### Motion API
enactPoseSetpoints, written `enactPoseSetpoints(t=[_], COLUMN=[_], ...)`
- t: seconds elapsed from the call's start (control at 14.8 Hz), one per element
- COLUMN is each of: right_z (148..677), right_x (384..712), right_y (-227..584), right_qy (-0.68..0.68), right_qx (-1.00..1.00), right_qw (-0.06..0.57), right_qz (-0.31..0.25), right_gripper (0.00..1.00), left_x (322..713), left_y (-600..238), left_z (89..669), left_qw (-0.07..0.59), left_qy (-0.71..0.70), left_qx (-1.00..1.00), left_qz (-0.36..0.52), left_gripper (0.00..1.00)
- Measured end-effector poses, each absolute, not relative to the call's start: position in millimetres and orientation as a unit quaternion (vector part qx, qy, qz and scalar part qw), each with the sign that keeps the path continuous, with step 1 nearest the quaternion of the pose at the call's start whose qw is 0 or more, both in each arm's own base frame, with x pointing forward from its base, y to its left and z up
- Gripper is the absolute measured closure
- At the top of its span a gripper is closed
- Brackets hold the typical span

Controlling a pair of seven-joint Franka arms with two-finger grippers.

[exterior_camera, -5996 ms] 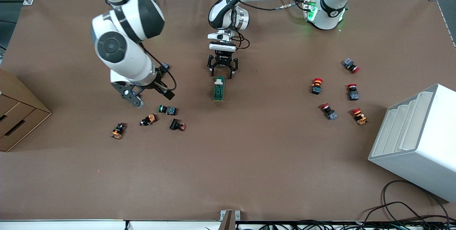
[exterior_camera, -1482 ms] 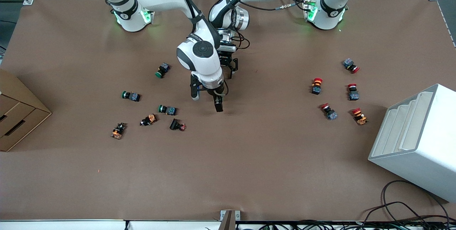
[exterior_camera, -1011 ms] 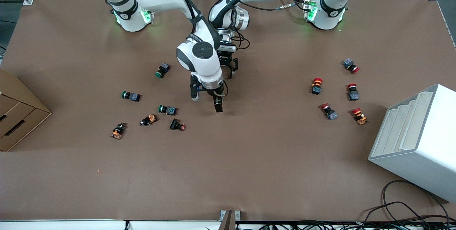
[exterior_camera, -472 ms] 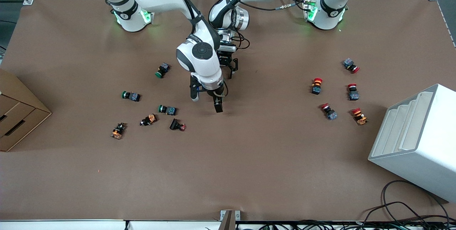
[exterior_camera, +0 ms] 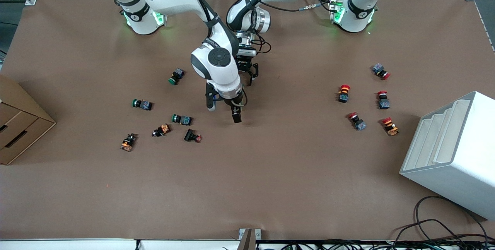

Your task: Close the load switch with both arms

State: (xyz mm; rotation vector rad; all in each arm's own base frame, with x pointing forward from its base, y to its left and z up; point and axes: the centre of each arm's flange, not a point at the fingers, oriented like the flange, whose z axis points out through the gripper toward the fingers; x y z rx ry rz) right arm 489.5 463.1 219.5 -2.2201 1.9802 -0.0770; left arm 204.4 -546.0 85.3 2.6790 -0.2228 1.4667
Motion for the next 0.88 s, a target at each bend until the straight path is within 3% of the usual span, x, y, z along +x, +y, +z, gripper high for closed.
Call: enactPoseSetpoints(t=[0.13,0.4,0.88], right_z=[222.1,291.2,376.6], right_x=[499.2,578.9,614.9], right_y=[459.7,403.6,323.2], right_qy=[0.659,0.651,0.564], right_qx=[-0.75,-0.755,-0.825], right_qw=[0.058,0.074,0.042], right_qz=[-0.027,-0.035,0.009], right_gripper=[0.0,0.0,0.0], left_x=[204.4,204.5,204.7], left_y=[-546.0,-546.0,-546.3], left_z=[85.2,85.2,85.3], left_qw=[0.04,0.04,0.039], left_qy=[-0.073,-0.073,-0.073], left_qx=[0.874,0.874,0.874], left_qz=[0.479,0.479,0.479], left_gripper=[0.0,0.0,0.0])
